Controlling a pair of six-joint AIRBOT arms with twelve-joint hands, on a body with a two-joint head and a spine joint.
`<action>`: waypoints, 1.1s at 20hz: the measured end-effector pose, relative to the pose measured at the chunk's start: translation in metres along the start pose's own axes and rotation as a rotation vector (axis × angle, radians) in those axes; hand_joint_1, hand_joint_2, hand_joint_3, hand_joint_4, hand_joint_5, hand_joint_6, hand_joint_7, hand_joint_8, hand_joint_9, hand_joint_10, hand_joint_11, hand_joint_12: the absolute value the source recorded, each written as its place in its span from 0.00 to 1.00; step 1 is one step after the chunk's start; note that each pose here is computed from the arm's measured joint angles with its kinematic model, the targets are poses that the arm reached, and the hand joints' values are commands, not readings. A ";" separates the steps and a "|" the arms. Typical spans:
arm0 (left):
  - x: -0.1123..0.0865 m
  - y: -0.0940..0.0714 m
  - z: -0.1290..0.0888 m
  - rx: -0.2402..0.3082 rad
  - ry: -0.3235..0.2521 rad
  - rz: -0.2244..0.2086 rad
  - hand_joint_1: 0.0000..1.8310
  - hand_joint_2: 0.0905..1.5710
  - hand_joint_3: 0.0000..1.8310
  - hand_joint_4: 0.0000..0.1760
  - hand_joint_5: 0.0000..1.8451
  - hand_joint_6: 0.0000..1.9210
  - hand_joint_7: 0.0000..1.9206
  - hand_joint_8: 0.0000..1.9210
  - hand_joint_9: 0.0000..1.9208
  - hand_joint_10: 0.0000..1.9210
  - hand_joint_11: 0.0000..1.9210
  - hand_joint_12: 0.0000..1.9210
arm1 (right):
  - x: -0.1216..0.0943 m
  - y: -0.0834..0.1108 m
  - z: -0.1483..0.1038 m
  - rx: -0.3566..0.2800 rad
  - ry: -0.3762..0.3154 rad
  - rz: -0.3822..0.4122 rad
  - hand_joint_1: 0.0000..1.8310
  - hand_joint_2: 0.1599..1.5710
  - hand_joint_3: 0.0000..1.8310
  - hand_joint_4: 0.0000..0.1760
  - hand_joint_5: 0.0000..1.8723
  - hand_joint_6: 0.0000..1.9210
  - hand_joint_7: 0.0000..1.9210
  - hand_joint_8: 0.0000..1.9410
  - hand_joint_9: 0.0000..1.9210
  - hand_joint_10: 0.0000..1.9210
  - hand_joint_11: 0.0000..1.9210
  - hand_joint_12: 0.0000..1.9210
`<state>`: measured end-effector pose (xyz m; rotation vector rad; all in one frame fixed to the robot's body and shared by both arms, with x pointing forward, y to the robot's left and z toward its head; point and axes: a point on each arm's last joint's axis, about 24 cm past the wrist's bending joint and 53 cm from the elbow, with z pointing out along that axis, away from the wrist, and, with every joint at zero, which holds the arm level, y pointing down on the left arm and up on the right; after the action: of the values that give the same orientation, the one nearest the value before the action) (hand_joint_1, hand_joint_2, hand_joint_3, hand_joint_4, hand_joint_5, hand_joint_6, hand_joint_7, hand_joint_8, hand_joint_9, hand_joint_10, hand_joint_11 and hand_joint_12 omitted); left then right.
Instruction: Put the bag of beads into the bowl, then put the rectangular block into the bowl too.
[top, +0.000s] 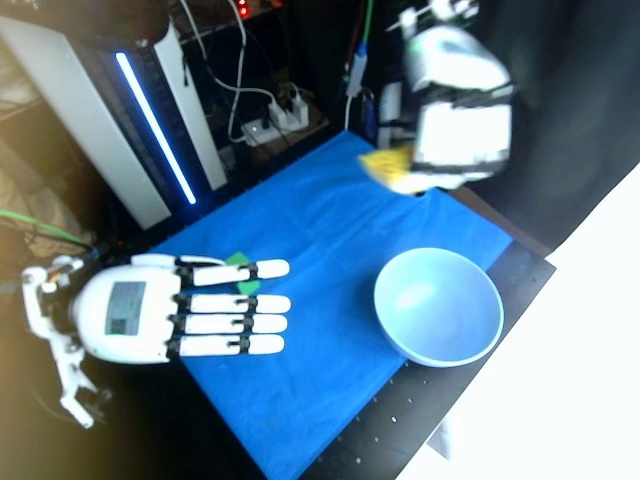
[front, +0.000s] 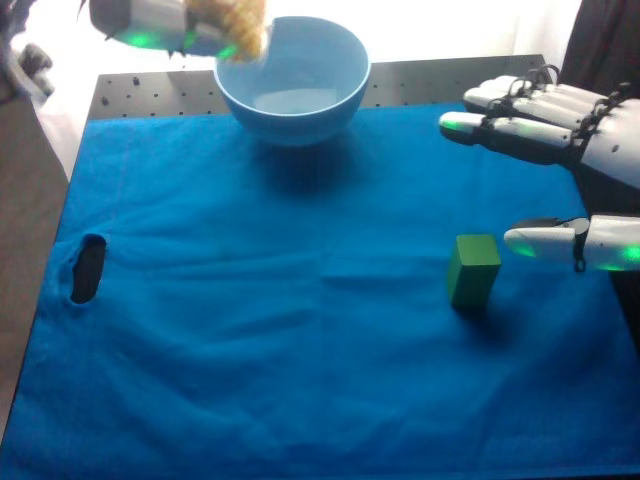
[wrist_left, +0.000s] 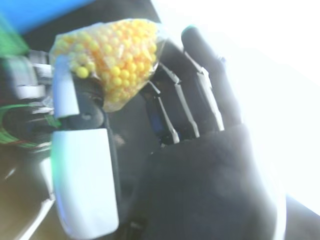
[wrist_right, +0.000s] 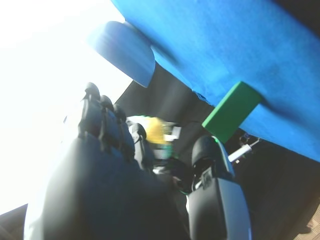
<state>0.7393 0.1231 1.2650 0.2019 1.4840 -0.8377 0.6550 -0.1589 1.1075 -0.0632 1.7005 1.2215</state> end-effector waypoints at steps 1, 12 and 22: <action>0.005 0.004 0.011 -0.019 0.015 0.012 0.67 0.68 0.00 0.00 0.51 0.53 0.56 0.47 0.50 0.50 0.35 0.81 | -0.003 -0.003 -0.001 0.010 -0.006 -0.002 0.29 0.77 0.00 0.79 0.02 0.00 0.00 0.00 0.00 0.00 0.01 0.01; 0.060 0.050 0.080 -0.223 0.162 -0.009 0.49 0.56 0.00 0.99 0.14 0.00 0.19 0.00 0.19 0.00 0.00 0.38 | -0.007 -0.007 -0.001 0.006 -0.002 -0.029 0.26 0.73 0.00 0.78 0.01 0.00 0.00 0.00 0.00 0.00 0.01 0.00; 0.044 0.045 -0.003 -0.156 0.160 0.049 0.39 0.57 0.00 0.98 0.09 0.00 0.11 0.00 0.13 0.00 0.00 0.39 | 0.009 0.021 0.000 -0.079 0.024 -0.017 0.31 0.70 0.00 0.74 0.00 0.00 0.00 0.00 0.00 0.00 0.01 0.00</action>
<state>0.7585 0.1404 1.2074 0.1916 1.6802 -0.6754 0.6391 -0.1447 1.1157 -0.1407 1.6692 1.2792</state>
